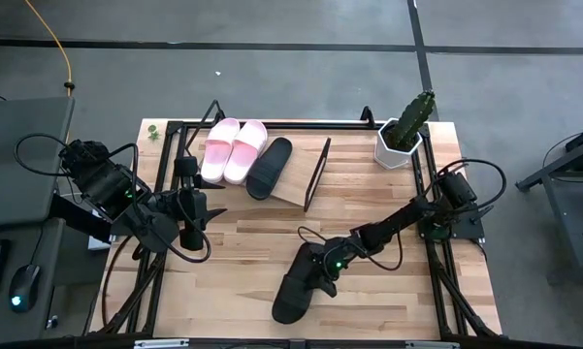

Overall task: Pick and place slides into the shelf
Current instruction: Put the black slide on the shelf

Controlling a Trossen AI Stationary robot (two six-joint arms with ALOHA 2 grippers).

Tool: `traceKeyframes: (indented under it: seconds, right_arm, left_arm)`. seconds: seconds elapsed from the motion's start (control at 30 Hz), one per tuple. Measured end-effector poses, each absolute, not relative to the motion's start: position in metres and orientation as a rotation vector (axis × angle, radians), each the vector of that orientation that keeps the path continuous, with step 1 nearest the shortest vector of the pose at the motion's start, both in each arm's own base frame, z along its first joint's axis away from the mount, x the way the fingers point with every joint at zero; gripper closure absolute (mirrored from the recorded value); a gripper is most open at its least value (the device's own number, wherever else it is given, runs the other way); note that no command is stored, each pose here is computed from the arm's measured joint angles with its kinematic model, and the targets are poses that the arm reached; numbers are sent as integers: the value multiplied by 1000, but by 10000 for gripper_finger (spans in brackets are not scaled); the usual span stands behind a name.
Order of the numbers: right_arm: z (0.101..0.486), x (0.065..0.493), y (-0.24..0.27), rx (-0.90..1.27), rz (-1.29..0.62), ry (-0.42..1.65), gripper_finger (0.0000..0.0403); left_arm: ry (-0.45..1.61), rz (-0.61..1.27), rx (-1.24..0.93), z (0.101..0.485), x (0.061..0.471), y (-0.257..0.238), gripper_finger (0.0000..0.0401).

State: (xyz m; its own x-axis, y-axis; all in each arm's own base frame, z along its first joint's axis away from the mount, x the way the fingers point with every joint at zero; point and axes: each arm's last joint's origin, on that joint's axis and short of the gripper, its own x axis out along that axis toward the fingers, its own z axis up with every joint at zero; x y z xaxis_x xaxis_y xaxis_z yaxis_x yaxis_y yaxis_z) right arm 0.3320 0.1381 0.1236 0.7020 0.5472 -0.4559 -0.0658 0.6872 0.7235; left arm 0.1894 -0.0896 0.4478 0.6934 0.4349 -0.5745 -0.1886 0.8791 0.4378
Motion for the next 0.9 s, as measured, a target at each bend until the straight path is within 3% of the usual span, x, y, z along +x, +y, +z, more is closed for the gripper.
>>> traceKeyframes:
  seconds: [0.17, 0.9]
  right_arm:
    - [124, 332, 138, 734, 386, 715, 394]
    - [124, 334, 130, 758, 413, 742, 402]
  left_arm:
    - [726, 357, 362, 448, 189, -90, 190]
    - [727, 357, 363, 448, 189, -90, 190]
